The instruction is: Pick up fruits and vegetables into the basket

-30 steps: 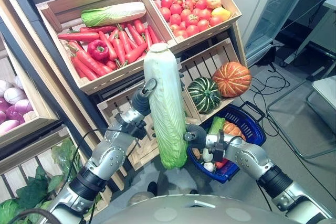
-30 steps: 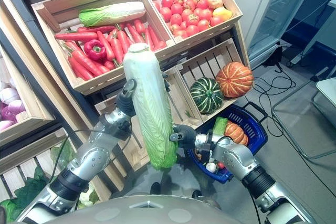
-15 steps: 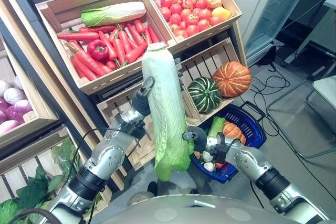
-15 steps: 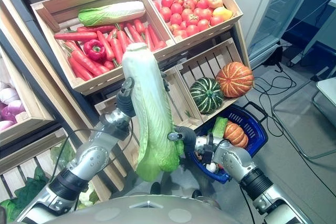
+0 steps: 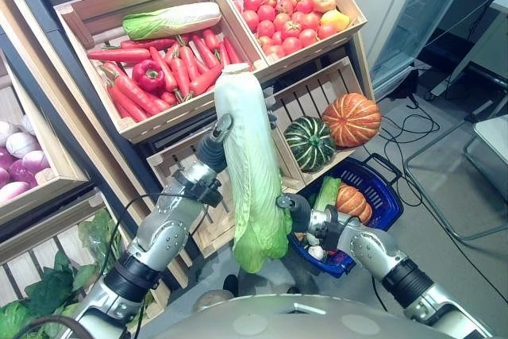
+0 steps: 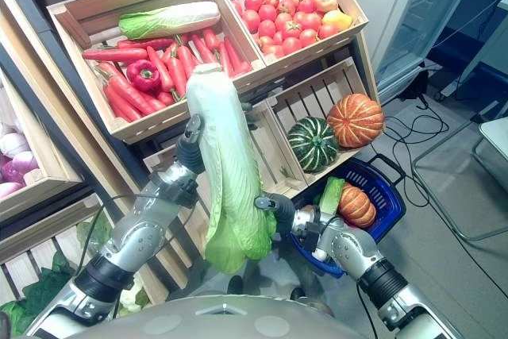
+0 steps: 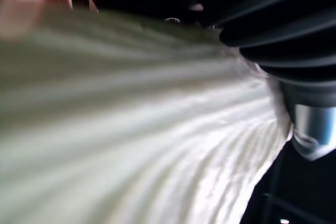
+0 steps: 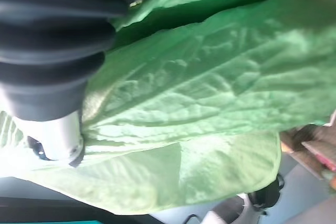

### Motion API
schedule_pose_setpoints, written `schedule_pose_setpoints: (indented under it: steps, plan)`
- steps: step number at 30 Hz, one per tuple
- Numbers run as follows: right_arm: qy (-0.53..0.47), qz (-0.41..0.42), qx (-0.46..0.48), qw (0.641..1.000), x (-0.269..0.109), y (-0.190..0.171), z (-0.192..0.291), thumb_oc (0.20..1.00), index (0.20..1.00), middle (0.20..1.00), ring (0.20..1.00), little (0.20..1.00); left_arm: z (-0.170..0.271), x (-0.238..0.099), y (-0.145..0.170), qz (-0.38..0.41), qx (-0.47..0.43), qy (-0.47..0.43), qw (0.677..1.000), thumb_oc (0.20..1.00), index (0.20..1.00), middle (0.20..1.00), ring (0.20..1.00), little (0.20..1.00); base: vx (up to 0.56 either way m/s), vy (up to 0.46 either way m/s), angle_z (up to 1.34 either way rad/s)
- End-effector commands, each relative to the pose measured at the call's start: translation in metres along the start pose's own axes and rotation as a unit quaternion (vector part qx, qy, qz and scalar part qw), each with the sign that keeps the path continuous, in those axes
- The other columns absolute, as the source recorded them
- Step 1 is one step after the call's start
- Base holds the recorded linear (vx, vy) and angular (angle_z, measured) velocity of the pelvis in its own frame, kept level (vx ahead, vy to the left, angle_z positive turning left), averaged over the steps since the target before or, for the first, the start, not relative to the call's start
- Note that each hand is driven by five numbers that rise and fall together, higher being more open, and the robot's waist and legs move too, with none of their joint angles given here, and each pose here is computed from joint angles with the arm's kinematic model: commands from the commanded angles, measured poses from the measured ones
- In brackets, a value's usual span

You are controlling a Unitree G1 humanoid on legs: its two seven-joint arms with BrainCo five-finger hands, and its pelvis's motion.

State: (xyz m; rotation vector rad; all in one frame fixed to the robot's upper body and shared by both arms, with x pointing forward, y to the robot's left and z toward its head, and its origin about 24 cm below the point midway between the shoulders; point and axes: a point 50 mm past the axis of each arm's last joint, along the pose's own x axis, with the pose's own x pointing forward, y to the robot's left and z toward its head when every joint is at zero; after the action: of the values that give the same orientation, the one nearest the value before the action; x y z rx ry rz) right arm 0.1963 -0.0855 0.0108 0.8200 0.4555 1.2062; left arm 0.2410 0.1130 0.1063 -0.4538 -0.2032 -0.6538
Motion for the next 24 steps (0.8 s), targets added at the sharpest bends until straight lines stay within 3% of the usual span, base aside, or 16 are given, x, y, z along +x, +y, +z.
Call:
schedule_pose_setpoints:
  steps: [1,6,12,20,24]
  plan:
    - [-0.159,0.011,0.003,0.987,0.012,0.005,0.032,0.200,0.200,0.200,0.200,0.200,0.032,0.001,0.024,0.071,0.143,-0.065,0.985,1.000,1.000,1.000,1.000,1.000,0.00,0.000,0.00]
    - [-0.214,-0.038,-0.002,0.976,0.000,-0.003,0.039,0.200,0.200,0.200,0.200,0.200,0.041,-0.013,0.045,0.148,0.237,-0.057,0.959,1.000,1.000,1.000,1.000,1.000,-0.02,0.001,0.00]
    - [-0.306,-0.074,-0.033,0.949,-0.011,-0.012,0.071,0.200,0.200,0.200,0.200,0.200,0.063,-0.024,0.069,0.246,0.376,-0.073,0.890,1.000,1.000,1.000,1.000,1.000,-0.19,-0.002,-0.01]
    - [-0.433,-0.136,-0.053,0.890,-0.038,-0.025,0.109,0.200,0.200,0.200,0.200,0.200,0.087,-0.021,0.074,0.306,0.458,-0.145,0.822,1.000,1.000,1.000,1.000,1.000,-0.17,-0.008,-0.06]
    - [-0.483,-0.192,-0.051,0.853,-0.052,-0.033,0.122,0.200,0.200,0.200,0.200,0.200,0.091,-0.014,0.069,0.314,0.467,-0.186,0.805,1.000,1.000,1.000,1.000,1.000,-0.13,0.004,-0.04]
